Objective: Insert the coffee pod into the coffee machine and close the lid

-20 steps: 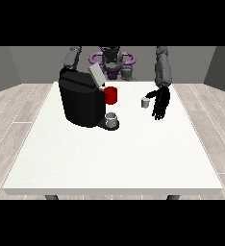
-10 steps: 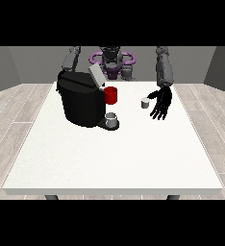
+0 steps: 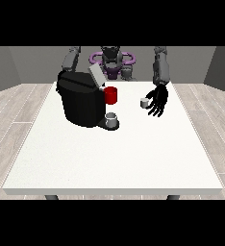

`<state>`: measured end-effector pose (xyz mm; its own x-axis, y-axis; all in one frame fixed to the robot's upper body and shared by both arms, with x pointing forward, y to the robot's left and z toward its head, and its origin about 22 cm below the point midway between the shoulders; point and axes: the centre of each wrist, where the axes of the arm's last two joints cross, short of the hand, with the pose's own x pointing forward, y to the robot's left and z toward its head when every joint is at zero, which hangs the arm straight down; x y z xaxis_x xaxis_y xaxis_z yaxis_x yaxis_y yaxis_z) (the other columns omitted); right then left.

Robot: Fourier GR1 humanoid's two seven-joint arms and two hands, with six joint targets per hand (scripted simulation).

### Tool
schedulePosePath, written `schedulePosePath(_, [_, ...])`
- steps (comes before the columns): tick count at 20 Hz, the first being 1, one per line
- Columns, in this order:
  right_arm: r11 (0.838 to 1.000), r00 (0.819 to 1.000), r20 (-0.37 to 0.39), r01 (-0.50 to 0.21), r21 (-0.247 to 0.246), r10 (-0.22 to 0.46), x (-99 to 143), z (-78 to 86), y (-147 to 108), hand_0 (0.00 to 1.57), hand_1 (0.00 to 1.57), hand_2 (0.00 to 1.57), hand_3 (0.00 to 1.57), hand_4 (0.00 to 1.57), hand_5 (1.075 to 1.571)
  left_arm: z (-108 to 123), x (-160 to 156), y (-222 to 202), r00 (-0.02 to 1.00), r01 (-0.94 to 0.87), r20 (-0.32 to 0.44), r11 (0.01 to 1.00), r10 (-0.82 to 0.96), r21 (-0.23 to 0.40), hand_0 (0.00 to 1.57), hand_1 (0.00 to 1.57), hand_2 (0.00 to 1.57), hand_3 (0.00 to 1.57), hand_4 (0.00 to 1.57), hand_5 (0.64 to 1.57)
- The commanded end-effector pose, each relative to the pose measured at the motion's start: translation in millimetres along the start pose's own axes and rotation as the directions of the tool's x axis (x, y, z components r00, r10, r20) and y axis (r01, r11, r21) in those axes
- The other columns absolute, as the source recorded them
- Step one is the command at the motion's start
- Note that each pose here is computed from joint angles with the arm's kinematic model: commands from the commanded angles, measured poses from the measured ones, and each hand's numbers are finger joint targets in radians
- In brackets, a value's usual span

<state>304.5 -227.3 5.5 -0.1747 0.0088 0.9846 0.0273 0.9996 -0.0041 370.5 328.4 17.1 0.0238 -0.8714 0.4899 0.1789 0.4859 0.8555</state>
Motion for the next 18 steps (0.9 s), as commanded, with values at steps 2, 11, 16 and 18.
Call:
schedulePosePath(2, [1.000,0.999,-0.037,-0.004,-0.005,0.004,-8.0,-0.2,-10.8,0.00,0.00,0.00,0.00,0.33,1.571,-5.9,22.2,-29.7,0.996,-0.012,0.082,0.991,0.023,-0.131,1.25,1.25,1.24,1.08,0.11,1.571])
schedulePosePath(11, [1.000,0.997,-0.079,0.000,-0.020,-0.002,-23.4,9.5,-13.6,0.00,0.00,0.00,0.00,0.40,1.571,-8.0,28.7,-51.7,0.997,0.014,0.083,0.995,-0.006,-0.095,1.33,1.33,1.39,1.31,0.62,1.571])
schedulePosePath(16, [0.999,0.999,-0.044,0.006,-0.039,-0.007,-28.9,12.1,-12.3,0.00,0.00,0.00,0.00,0.40,1.571,-17.0,30.2,-25.4,0.984,-0.034,0.171,0.999,0.040,-0.040,1.37,1.37,1.42,1.37,0.68,1.571])
schedulePosePath(18, [0.994,0.995,-0.092,0.023,-0.110,-0.034,-40.0,9.8,-39.5,0.00,0.00,0.00,0.00,0.39,1.571,-13.1,39.2,-43.8,0.983,-0.011,0.182,0.993,0.032,-0.114,1.21,1.21,1.32,1.33,0.68,1.571])
